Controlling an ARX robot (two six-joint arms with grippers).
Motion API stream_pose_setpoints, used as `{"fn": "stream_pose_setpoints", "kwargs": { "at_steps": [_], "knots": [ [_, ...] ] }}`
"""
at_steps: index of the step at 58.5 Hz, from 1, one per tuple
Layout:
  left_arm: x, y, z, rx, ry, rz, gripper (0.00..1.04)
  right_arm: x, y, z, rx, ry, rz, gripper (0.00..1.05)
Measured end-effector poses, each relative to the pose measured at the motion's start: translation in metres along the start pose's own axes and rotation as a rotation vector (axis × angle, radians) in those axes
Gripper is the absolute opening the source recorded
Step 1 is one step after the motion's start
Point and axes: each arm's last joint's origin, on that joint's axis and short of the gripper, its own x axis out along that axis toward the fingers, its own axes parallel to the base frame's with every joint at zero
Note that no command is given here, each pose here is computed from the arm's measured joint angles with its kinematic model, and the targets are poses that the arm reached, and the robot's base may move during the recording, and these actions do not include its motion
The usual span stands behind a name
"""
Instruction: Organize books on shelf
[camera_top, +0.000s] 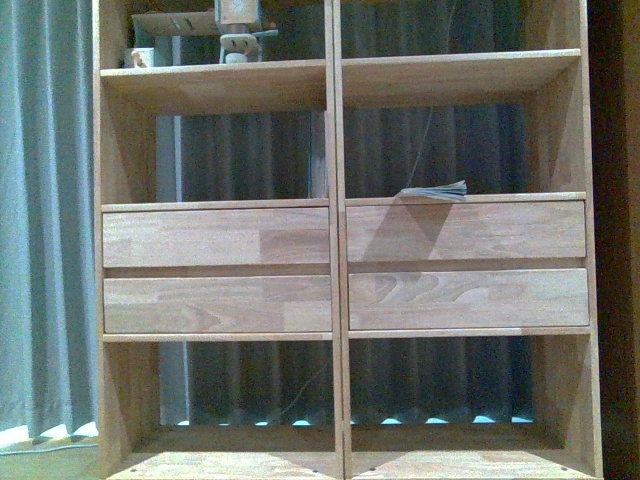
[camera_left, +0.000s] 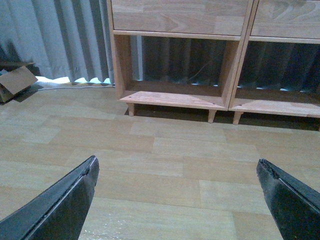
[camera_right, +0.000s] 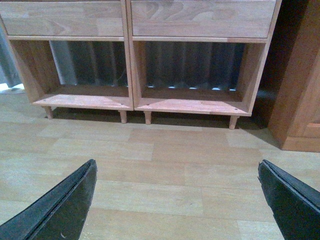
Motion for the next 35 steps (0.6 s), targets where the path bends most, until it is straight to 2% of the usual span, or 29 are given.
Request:
{"fn": "stream_pose_setpoints", "kwargs": {
  "at_steps": [35],
  "knots": [
    [0.0,0.0,0.0,0.0,0.0,0.0,0.97,0.0,0.0,0.0,0.0,0.0,0.0,0.98]
  ]
}}
